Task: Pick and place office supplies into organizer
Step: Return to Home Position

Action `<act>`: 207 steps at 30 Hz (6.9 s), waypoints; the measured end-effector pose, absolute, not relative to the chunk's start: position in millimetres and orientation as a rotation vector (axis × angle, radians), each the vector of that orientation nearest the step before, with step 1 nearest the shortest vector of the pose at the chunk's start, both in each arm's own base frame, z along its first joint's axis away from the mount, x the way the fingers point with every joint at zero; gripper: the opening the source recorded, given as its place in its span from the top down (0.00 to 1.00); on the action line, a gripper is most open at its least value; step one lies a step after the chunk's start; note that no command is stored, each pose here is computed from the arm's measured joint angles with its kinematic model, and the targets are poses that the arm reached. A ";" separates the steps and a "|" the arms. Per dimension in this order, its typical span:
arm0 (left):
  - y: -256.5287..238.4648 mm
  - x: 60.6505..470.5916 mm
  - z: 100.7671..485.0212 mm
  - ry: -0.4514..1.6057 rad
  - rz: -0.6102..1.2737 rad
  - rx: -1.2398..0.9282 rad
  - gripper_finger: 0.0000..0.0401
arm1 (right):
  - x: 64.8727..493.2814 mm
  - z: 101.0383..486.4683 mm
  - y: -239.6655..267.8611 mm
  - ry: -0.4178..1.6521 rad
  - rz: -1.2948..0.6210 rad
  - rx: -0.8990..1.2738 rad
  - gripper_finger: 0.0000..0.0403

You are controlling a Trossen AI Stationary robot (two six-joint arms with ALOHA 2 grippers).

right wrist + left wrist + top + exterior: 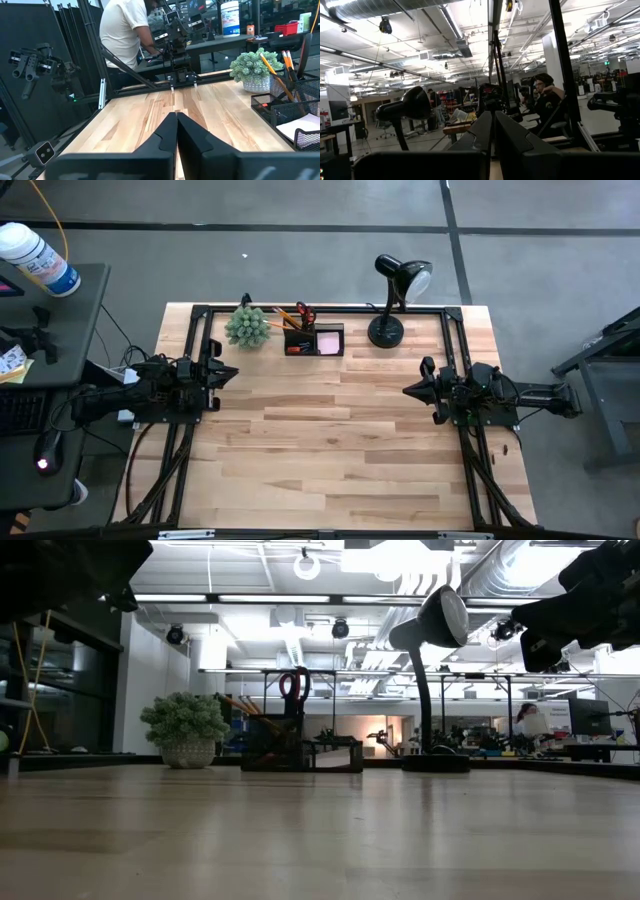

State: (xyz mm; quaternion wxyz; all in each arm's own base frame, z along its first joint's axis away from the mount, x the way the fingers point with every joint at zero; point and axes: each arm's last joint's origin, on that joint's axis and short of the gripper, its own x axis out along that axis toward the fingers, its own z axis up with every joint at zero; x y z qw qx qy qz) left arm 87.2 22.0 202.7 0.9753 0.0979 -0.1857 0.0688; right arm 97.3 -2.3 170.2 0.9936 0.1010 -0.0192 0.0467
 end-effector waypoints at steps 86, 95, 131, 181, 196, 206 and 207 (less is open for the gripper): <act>22.0 87.2 202.7 -0.374 0.138 0.197 0.97 | 97.3 170.1 -2.3 -0.038 0.093 0.202 1.00; 22.0 87.2 202.7 -0.374 0.138 0.198 0.97 | 97.3 170.2 -2.3 -0.038 0.094 0.202 0.99; 22.0 87.2 202.7 -0.374 0.138 0.197 0.97 | 97.3 170.1 -2.3 -0.039 0.094 0.202 0.99; 22.0 87.1 202.7 -0.374 0.139 0.198 0.97 | 97.3 170.1 -2.3 -0.038 0.093 0.202 0.99; 22.0 87.2 202.7 -0.374 0.138 0.197 0.97 | 97.3 170.2 -2.3 -0.039 0.094 0.202 1.00; 22.0 87.2 202.7 -0.374 0.139 0.197 0.97 | 97.3 170.1 -2.3 -0.038 0.094 0.202 0.99; 22.0 87.2 202.7 -0.374 0.139 0.197 0.97 | 97.3 170.1 -2.3 -0.038 0.093 0.202 1.00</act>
